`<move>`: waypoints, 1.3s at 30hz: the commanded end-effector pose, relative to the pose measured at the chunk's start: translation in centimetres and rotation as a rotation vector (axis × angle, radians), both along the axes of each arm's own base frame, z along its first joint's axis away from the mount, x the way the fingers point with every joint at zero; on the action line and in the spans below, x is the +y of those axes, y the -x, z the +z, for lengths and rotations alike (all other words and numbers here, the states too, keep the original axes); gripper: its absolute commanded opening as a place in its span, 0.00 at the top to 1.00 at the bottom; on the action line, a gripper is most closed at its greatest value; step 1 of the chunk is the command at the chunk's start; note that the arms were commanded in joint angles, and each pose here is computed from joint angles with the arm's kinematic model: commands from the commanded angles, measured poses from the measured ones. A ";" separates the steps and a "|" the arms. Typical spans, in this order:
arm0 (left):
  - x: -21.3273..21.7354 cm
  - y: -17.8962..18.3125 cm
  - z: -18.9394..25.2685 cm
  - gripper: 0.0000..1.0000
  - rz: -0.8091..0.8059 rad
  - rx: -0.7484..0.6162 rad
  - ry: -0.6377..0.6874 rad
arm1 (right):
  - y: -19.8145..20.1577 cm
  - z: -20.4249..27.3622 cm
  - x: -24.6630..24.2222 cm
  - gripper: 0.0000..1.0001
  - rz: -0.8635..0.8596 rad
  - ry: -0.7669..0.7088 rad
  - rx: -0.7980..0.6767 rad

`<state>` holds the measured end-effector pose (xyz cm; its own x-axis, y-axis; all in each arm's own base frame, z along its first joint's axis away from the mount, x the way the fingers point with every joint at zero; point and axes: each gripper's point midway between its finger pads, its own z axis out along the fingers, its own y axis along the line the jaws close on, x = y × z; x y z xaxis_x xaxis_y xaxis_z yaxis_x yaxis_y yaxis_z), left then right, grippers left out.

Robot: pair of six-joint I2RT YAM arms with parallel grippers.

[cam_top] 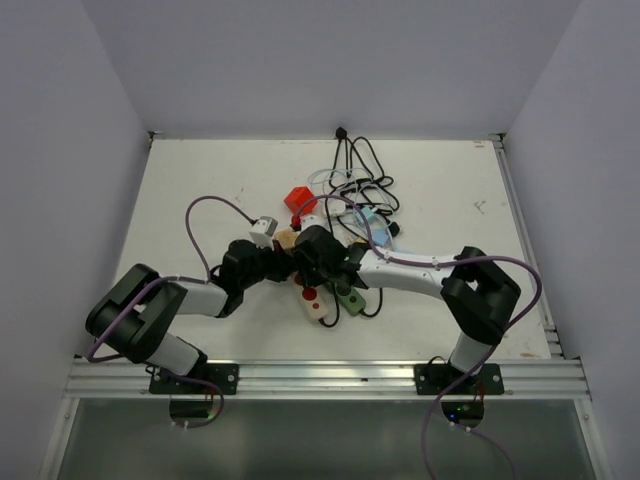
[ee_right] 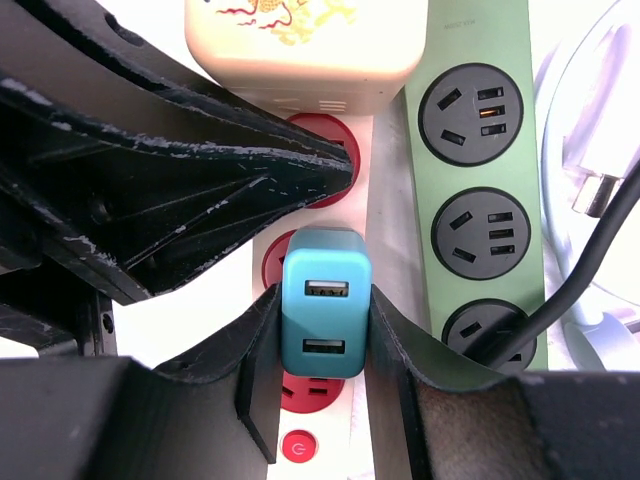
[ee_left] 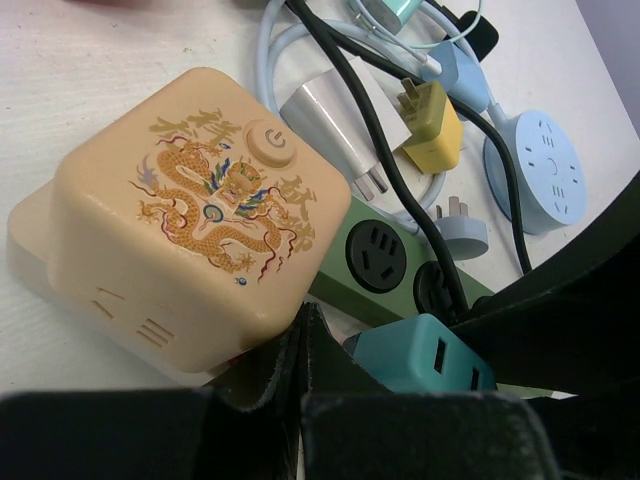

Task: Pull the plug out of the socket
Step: Remove the plug from the socket.

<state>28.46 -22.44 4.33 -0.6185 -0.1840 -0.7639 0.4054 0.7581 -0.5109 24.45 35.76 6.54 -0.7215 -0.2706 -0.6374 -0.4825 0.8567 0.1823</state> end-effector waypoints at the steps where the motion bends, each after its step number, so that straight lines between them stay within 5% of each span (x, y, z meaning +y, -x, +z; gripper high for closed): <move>1: 3.6 2.9 -6.5 1.00 0.057 0.199 -0.195 | 0.3 4.8 2.0 1.00 0.025 -0.165 -0.006; 14: 3.5 3.0 -7.2 1.00 0.048 0.221 -0.208 | -0.2 5.0 2.3 1.00 0.032 0.152 -0.130; 20: 3.5 3.0 -7.4 1.00 0.041 0.231 -0.211 | 0.4 4.0 2.9 1.00 0.041 0.088 -0.092; 28: 3.3 3.0 -7.9 1.00 0.032 0.252 -0.226 | 0.4 4.8 3.7 1.00 0.070 -0.174 0.076; 35: 3.3 3.1 -8.0 1.00 0.032 0.256 -0.228 | 0.1 4.4 3.7 1.00 0.060 -0.202 0.116; 39: 3.4 3.1 -8.0 1.00 0.034 0.255 -0.227 | -0.9 3.9 2.8 1.00 0.009 -0.062 0.018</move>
<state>29.79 -22.78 3.89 -0.6150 -0.1826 -0.7671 0.3956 0.7701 -0.5004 25.46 35.60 6.04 -0.7963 -0.2511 -0.5503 -0.4296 0.8753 0.2222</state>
